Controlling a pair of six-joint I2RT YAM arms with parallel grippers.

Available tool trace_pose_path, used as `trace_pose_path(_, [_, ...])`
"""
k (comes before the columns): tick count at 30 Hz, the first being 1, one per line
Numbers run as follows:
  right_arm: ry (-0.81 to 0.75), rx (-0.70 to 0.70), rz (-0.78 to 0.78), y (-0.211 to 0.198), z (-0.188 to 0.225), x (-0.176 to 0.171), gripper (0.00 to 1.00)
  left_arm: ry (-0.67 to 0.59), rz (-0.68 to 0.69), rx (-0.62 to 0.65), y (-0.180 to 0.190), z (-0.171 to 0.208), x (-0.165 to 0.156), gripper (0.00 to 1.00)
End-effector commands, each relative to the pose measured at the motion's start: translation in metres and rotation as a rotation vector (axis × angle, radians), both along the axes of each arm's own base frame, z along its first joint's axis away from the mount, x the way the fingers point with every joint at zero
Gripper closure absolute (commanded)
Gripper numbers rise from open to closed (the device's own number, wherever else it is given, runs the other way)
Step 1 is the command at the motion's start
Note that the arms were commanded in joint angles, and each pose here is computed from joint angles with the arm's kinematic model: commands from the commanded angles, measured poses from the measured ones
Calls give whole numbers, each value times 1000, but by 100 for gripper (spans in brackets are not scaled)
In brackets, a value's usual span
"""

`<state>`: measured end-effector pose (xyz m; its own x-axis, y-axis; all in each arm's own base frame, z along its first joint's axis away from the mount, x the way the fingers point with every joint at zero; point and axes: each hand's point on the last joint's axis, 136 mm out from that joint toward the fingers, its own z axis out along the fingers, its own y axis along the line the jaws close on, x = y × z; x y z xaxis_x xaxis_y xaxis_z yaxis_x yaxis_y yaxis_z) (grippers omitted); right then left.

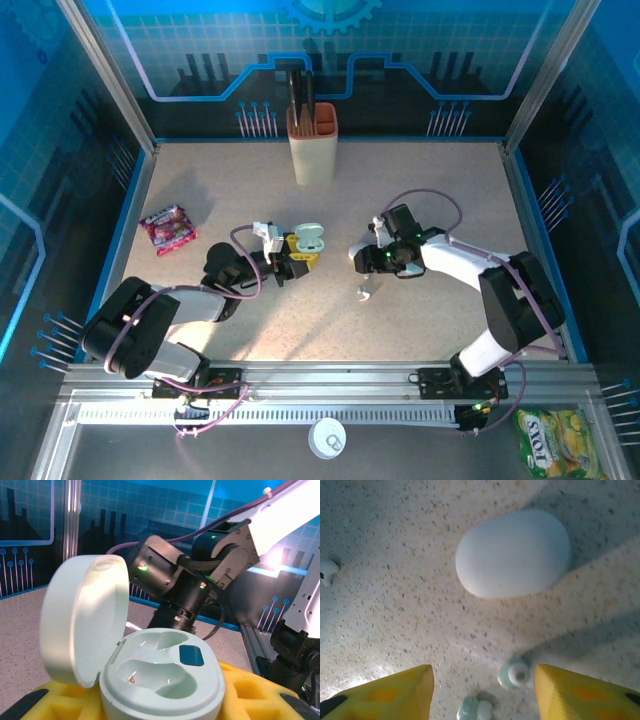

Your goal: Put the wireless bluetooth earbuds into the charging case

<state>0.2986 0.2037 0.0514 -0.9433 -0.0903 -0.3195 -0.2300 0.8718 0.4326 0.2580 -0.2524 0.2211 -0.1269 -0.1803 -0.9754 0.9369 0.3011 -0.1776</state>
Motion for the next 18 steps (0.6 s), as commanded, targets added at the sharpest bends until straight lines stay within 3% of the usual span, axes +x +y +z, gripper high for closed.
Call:
trace_pose_path(1, [-8, 61, 85, 11, 3, 13, 46, -52, 14, -13, 5, 9, -2, 72])
trace_pose_path(6, [35, 80, 110, 12, -5, 10, 54, -47, 8, -17, 5, 11, -1, 72])
trace_pose_path(18, [63, 88, 108, -3, -10, -24, 59, -49, 16, -17, 4, 11, 3, 72])
